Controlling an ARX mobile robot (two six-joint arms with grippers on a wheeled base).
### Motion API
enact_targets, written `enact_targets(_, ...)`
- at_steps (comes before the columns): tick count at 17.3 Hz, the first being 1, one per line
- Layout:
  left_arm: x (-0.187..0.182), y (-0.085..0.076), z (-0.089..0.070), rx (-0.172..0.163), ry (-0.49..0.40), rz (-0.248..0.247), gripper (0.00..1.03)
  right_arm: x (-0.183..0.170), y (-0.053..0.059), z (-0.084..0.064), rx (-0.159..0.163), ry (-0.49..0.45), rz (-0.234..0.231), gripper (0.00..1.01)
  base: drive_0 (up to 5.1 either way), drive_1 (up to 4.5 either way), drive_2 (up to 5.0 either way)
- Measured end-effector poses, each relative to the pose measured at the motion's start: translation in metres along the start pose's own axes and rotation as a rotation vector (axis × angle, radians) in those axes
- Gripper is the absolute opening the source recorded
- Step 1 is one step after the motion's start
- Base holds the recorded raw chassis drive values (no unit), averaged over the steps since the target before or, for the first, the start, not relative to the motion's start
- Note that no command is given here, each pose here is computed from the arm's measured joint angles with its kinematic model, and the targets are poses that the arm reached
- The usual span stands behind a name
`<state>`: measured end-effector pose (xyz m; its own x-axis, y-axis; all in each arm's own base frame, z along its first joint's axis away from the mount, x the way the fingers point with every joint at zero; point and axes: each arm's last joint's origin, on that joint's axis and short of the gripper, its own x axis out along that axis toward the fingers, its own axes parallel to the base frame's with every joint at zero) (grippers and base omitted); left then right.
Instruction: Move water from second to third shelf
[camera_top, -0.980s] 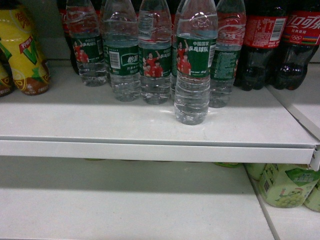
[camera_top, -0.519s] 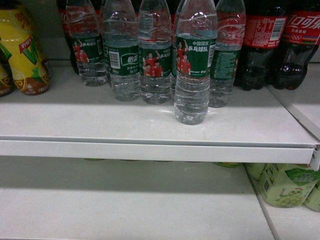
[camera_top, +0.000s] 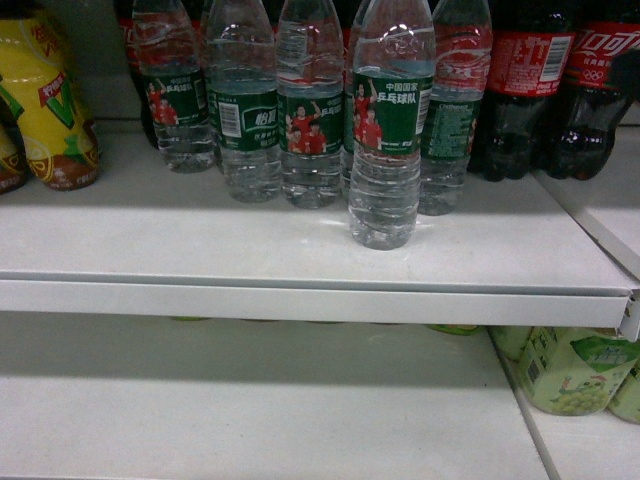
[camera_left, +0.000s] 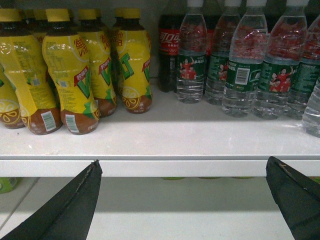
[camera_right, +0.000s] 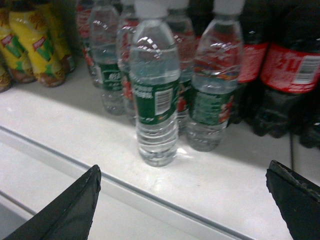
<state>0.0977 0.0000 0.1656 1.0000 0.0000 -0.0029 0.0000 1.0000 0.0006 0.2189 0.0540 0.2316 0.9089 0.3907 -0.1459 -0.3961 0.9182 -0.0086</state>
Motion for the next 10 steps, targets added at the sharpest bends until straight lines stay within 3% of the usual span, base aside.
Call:
enact_targets(3,0.0,0.0,0.0,0.0,0.0,0.0,0.98,0.032,0.019,-0.016,-0.019,0.075,0.074,0.98,0.0,0.0,0.0)
enact_targets(6,0.0,0.0,0.0,0.0,0.0,0.0,0.98,0.04,0.024,-0.017,-0.02,0.086,0.093,0.98,0.0,0.0,0.0)
enact_targets(10,0.0,0.0,0.0,0.0,0.0,0.0,0.98,0.059,0.043,-0.017,-0.002,0.101,0.163,0.98,0.0,0.0,0.0)
